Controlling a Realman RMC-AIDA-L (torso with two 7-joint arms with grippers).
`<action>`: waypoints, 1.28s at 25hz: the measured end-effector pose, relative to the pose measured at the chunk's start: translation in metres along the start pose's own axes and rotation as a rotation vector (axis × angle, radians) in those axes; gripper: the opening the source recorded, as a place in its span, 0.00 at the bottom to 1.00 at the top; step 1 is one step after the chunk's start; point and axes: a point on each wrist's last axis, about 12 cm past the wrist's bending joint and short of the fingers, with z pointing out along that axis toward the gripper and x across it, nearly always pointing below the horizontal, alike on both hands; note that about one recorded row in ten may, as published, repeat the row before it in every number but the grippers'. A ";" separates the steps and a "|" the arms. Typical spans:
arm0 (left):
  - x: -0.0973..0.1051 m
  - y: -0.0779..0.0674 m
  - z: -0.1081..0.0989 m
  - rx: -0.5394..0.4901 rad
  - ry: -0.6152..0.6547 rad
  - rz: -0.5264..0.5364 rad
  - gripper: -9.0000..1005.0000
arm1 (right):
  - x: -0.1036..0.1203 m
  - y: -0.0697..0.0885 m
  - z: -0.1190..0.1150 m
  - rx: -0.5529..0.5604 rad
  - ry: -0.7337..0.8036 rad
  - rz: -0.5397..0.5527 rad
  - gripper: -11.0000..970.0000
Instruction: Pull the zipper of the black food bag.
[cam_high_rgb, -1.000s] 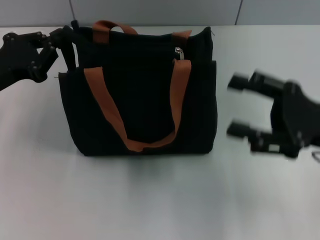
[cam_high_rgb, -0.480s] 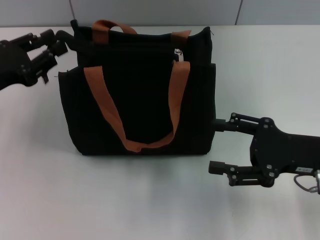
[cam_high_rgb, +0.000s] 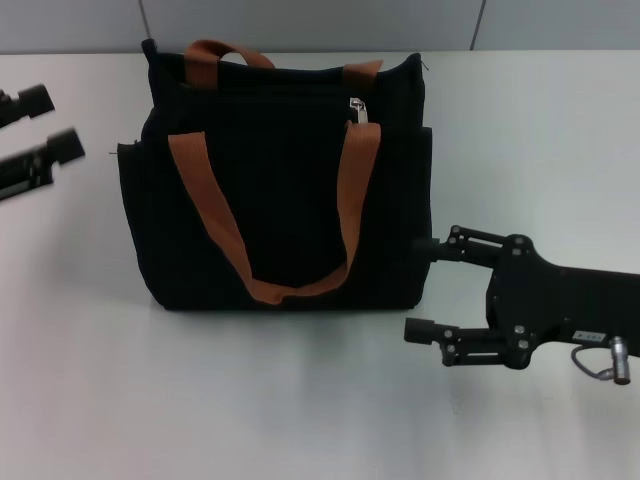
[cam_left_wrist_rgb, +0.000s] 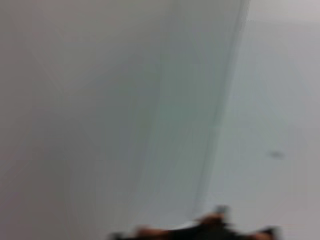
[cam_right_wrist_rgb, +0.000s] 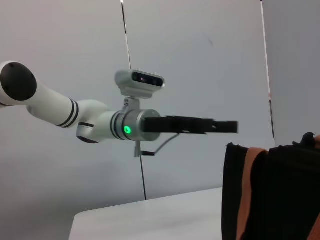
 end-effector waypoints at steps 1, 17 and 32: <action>0.000 0.000 0.000 0.000 0.000 0.000 0.64 | 0.003 0.001 0.002 -0.005 -0.003 0.006 0.85; 0.059 -0.065 0.043 0.434 0.174 0.078 0.78 | 0.024 0.007 0.016 -0.036 0.078 0.033 0.85; 0.071 -0.071 0.040 0.421 0.166 0.071 0.78 | 0.026 0.009 0.019 -0.052 0.080 0.037 0.85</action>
